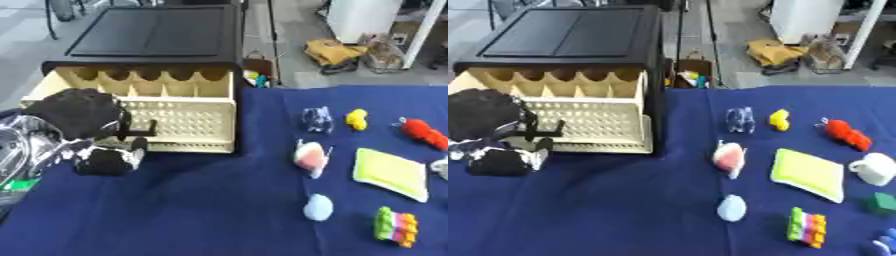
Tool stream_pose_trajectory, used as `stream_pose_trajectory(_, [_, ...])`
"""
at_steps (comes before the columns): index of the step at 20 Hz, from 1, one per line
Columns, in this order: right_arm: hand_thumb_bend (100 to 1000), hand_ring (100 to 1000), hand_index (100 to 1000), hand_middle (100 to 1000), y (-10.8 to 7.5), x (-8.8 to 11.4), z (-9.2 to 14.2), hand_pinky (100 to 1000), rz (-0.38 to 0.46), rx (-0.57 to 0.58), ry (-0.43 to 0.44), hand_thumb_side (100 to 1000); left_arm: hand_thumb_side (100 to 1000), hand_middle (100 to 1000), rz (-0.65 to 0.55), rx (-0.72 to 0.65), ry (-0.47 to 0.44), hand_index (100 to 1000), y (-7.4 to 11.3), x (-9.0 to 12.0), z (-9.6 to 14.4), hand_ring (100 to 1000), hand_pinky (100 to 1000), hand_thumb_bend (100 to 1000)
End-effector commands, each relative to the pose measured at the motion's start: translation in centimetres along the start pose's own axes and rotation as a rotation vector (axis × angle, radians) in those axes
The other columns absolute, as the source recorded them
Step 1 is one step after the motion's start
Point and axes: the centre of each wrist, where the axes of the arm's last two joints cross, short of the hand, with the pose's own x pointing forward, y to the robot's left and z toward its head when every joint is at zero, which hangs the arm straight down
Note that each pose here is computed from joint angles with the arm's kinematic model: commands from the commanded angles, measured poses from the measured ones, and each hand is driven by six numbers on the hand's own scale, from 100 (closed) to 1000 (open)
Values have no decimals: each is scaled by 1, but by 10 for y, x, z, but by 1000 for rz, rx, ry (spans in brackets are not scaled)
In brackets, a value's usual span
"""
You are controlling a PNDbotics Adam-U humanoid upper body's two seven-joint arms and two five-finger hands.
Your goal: Pick up objects from table and place into drawer.
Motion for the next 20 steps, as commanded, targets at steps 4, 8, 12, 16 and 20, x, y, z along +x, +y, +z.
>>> stream_pose_trajectory(4, [100, 643, 677, 614, -4, 0, -9, 579, 10, -37, -14, 1000, 814, 100, -24, 13, 8, 571, 7, -4, 5, 100, 100, 100])
stream_pose_trajectory(8, [100, 644, 677, 614, -4, -1, -9, 579, 12, -38, -13, 1000, 814, 100, -26, 12, 9, 567, 7, -5, 6, 100, 100, 100])
stream_pose_trajectory(12, [100, 644, 678, 615, -4, -1, -9, 579, 13, -38, -13, 1000, 817, 100, -28, 13, 8, 565, 7, -6, 6, 100, 100, 100])
stream_pose_trajectory(16, [100, 644, 678, 615, -4, -1, -8, 579, 14, -37, -12, 1000, 817, 100, -31, 11, 1, 561, 7, -5, 6, 100, 100, 100])
stream_pose_trajectory(20, [100, 644, 678, 615, -4, -1, -8, 579, 15, -38, -12, 1000, 817, 100, -35, 10, -4, 557, 6, -5, 6, 100, 100, 100])
